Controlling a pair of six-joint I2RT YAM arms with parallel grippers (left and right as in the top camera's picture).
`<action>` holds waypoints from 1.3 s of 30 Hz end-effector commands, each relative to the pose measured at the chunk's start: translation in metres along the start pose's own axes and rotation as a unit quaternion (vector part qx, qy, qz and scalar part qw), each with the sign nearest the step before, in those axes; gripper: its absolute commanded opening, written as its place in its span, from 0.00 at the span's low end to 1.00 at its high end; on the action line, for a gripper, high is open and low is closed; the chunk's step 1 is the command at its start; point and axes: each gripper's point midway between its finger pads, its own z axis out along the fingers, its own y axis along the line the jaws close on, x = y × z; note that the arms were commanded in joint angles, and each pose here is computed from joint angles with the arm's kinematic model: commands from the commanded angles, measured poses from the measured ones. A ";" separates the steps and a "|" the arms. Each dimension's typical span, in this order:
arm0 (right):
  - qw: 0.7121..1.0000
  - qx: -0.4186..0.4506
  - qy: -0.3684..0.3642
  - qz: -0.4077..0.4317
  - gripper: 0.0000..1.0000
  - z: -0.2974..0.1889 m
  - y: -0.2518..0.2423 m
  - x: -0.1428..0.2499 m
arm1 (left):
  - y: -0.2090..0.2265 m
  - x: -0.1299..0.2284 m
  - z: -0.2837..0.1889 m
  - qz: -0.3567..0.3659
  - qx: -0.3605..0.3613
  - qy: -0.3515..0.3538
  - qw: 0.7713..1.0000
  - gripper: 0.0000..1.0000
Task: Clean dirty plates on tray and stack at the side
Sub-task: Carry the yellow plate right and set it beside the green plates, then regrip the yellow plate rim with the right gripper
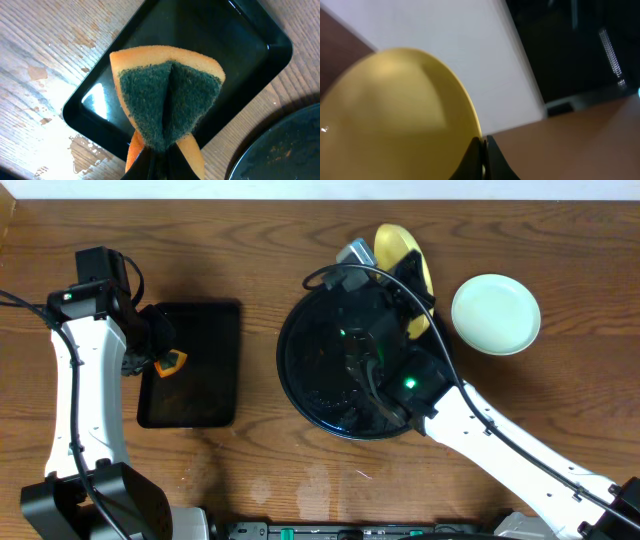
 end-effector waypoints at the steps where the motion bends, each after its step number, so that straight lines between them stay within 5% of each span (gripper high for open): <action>1: 0.989 -0.015 0.039 0.139 0.01 0.017 0.001 0.027 | 0.003 0.002 0.003 0.005 -0.005 0.007 1.000 0.08; 5: 0.950 -0.185 0.094 0.235 0.01 0.040 0.056 0.064 | 0.003 0.002 0.003 0.005 -0.005 0.007 1.000 0.08; 11: 0.827 -0.325 0.173 0.426 0.01 0.083 0.062 0.115 | 0.003 0.002 0.003 0.007 -0.005 0.007 1.000 0.08; 16: 0.742 -0.345 0.209 0.536 0.01 0.116 0.029 0.177 | 0.003 0.002 0.003 0.007 -0.005 0.007 1.000 0.08; 21: 0.703 -0.270 0.273 0.599 0.01 0.143 -0.005 0.273 | 0.003 0.002 0.003 0.007 -0.005 0.007 1.000 0.08; 25: 0.663 -0.298 0.292 0.621 0.05 0.137 0.002 0.290 | 0.003 0.002 0.003 0.007 -0.005 0.007 1.000 0.08; 33: 0.636 -0.435 0.317 0.552 0.35 0.096 0.066 0.243 | 0.003 0.001 0.003 0.007 -0.004 0.005 1.000 0.08; 39: 0.683 -0.364 0.415 0.479 0.43 0.083 0.116 0.249 | 0.003 0.001 0.003 0.007 -0.005 0.006 1.000 0.08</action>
